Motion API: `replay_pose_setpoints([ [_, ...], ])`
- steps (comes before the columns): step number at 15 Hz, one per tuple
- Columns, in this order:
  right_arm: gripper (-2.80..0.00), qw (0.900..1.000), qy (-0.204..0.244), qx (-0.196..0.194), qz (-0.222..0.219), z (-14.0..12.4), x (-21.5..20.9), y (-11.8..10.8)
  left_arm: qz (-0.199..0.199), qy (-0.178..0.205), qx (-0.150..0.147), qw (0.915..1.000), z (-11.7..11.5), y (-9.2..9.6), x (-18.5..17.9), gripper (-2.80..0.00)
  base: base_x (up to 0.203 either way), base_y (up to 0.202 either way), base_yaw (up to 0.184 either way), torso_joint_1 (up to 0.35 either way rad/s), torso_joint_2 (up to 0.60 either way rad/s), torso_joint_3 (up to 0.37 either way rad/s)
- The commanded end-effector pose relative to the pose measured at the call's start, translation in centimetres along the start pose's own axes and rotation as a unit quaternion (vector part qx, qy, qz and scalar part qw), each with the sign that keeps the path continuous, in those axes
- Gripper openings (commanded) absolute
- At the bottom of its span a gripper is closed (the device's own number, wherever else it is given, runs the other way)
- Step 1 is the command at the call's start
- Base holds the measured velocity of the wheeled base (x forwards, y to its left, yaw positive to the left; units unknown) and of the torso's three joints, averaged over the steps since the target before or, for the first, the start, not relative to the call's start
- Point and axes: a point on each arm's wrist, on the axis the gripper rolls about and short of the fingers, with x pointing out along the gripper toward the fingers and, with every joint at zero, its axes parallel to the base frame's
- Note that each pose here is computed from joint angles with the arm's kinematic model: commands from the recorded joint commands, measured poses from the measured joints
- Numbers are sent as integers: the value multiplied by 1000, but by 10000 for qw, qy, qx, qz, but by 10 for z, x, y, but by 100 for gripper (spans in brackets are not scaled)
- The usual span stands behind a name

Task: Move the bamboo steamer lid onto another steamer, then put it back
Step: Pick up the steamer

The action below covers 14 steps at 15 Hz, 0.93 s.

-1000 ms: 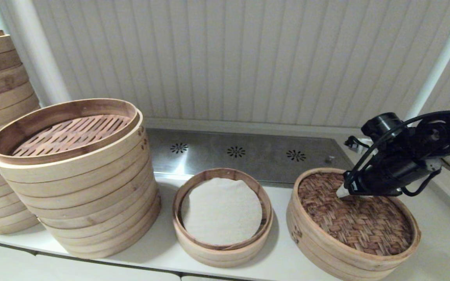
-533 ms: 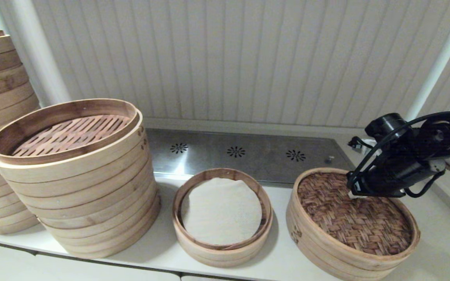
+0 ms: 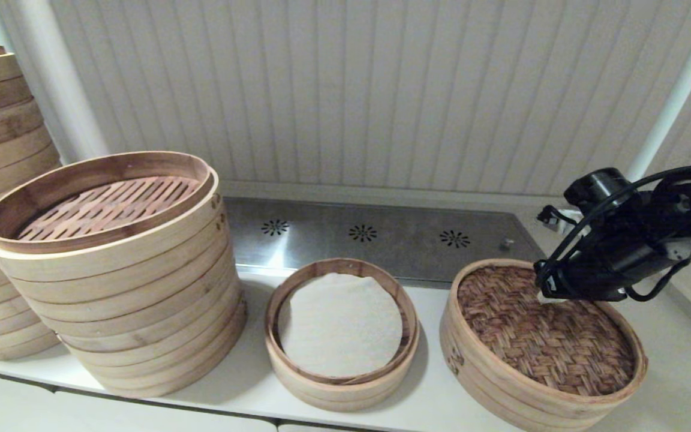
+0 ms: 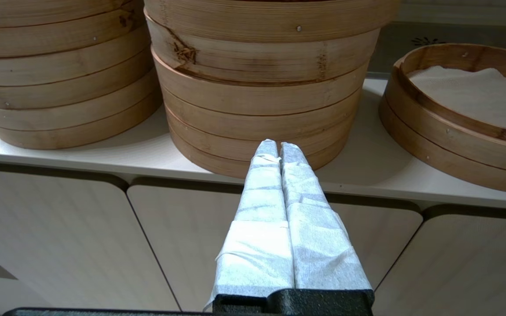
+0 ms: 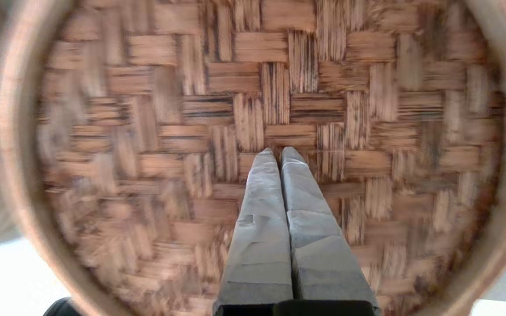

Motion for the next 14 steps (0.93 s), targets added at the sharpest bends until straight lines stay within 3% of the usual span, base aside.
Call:
replay_pose_setpoints([
  [1,-280,9999,-132,1,19,0,-8,0,2,9,1,10000,0,0,0,-280,0,0,0,0,0,0],
  [9,-280,10000,-67,-19,6,-5,-9,0,2,9,1,10000,0,0,0,-280,0,0,0,0,0,0],
  [10,0,10000,-48,13,-8,-6,-8,-2,2,9,1,10000,0,0,0,-280,0,0,0,0,0,0],
  [14,0,10000,28,29,-8,-9,-5,-3,2,2,1,10000,0,0,0,-280,0,0,0,0,0,0],
])
